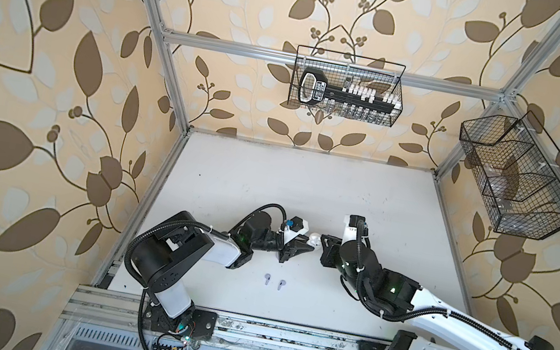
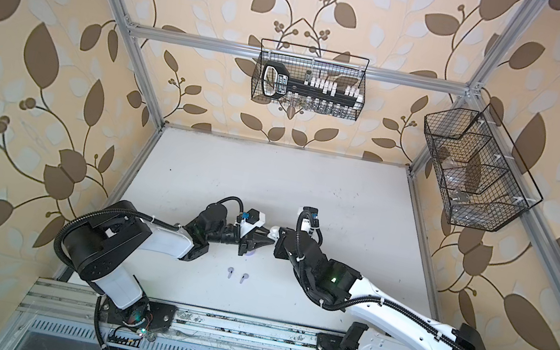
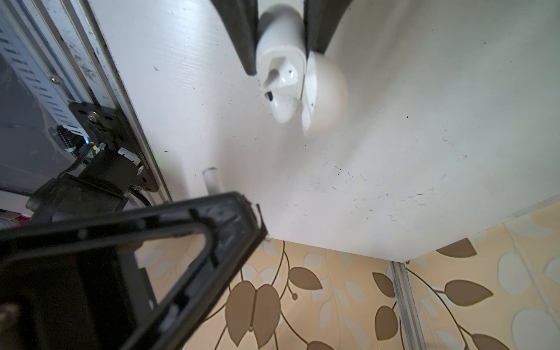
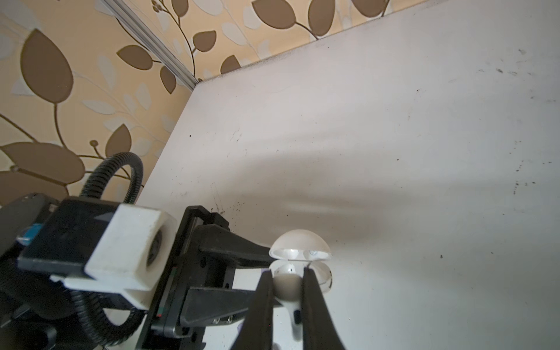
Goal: Insert the wireless bluetooth earbuds into the charging case
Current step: 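Lift the second white earbud with the right gripper toward the case, then lower the second white earbud into the empty case slot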
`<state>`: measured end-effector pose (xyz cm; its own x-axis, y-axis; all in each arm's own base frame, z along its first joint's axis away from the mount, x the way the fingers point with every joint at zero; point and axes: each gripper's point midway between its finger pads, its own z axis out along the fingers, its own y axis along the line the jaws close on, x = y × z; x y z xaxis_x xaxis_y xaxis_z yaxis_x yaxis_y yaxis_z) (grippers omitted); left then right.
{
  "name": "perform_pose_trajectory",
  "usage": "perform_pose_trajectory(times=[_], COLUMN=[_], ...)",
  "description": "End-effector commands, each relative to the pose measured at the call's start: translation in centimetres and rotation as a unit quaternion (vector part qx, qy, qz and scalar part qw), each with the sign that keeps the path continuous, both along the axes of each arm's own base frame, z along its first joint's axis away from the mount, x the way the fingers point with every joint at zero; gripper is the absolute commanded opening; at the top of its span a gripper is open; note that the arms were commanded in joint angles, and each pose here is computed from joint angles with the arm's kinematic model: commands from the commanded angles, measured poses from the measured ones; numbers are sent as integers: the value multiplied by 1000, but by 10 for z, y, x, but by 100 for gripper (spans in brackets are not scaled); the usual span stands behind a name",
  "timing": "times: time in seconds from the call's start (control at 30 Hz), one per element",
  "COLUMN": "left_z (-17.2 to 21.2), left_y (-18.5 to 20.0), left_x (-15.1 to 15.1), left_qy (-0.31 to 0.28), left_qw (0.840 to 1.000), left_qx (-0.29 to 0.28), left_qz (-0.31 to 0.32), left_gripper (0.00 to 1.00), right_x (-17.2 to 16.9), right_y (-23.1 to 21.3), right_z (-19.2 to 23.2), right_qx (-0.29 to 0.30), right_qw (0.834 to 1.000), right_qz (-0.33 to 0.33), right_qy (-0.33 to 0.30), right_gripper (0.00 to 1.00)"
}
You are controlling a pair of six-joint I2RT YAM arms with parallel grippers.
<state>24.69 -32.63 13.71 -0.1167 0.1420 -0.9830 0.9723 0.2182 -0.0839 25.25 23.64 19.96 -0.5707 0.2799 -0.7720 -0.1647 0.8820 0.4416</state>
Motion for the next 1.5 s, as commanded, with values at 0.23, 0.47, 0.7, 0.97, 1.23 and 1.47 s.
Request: perform_pose_trajectory(times=[0.23, 0.47, 0.7, 0.97, 1.23, 1.47], left_z=[27, 30, 32, 36, 35, 33], left_y=[-8, -9, -8, -8, -7, -8], left_x=[2, 3, 4, 5, 4, 4], left_qy=[-9, -3, -3, -3, -1, 5], left_qw=[999, 999, 999, 999, 999, 999], left_qx=[-38, -43, -46, -53, -53, -52], left_qz=[-14, -14, -11, -11, -13, -17], left_gripper=[0, 0, 0, 0, 0, 0], right_x=[15, 18, 19, 18, 19, 23], right_y=[13, 19, 21, 14, 13, 11], right_z=[-10, -20, -27, -36, -43, -44], right_qx=[8, 8, 5, 2, 4, 5], right_qw=[1000, 1000, 1000, 1000, 1000, 1000], right_qz=[4, 9, 11, 2, 0, -3], right_qy=[-1, 7, 13, 17, 21, 19], right_gripper=[13, 12, 12, 12, 12, 11])
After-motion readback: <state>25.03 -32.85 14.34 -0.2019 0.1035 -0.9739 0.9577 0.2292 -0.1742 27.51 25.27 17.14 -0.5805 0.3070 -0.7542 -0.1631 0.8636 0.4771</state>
